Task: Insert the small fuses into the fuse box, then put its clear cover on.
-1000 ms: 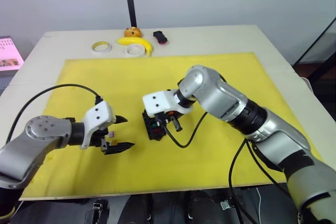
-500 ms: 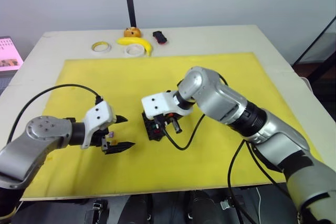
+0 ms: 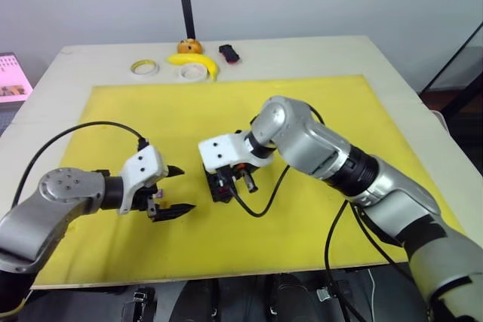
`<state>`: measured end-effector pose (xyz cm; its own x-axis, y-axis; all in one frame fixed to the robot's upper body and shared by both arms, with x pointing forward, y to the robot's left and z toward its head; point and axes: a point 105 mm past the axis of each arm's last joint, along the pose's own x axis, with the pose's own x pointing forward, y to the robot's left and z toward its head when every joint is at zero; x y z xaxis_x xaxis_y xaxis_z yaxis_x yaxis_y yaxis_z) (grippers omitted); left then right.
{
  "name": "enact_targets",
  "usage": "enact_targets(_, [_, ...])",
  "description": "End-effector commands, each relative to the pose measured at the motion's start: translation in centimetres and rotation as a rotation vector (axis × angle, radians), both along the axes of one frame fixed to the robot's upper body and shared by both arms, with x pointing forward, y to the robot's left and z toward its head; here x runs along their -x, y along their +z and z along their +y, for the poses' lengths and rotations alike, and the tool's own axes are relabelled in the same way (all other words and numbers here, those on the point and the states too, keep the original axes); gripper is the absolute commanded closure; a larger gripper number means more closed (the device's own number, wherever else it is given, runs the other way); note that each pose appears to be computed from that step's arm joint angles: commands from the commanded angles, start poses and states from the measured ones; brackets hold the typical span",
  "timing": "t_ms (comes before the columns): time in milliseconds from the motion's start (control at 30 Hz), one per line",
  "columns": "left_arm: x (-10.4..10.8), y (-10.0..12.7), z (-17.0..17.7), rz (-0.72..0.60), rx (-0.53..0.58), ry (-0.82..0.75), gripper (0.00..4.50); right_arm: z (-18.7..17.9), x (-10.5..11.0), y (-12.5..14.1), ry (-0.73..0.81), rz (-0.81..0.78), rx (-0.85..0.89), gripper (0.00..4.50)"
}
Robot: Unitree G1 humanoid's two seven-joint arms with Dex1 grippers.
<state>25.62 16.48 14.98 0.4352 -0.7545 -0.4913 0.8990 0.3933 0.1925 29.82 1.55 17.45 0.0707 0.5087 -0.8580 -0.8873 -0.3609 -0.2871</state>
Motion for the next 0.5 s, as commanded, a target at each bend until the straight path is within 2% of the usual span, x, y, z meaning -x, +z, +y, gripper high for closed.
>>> enact_targets(33, [0.29, 0.42, -0.41, -0.027, -0.003, -0.013, 0.04, 0.79, 0.53, 0.19, 0.045, -0.014, 0.008, 4.50])
enact_targets(500, [0.16, 0.46, -0.40, -0.034, -0.003, -0.007, 0.04, 0.11, -0.07, 0.34, 0.009, -0.011, 0.023, 4.50])
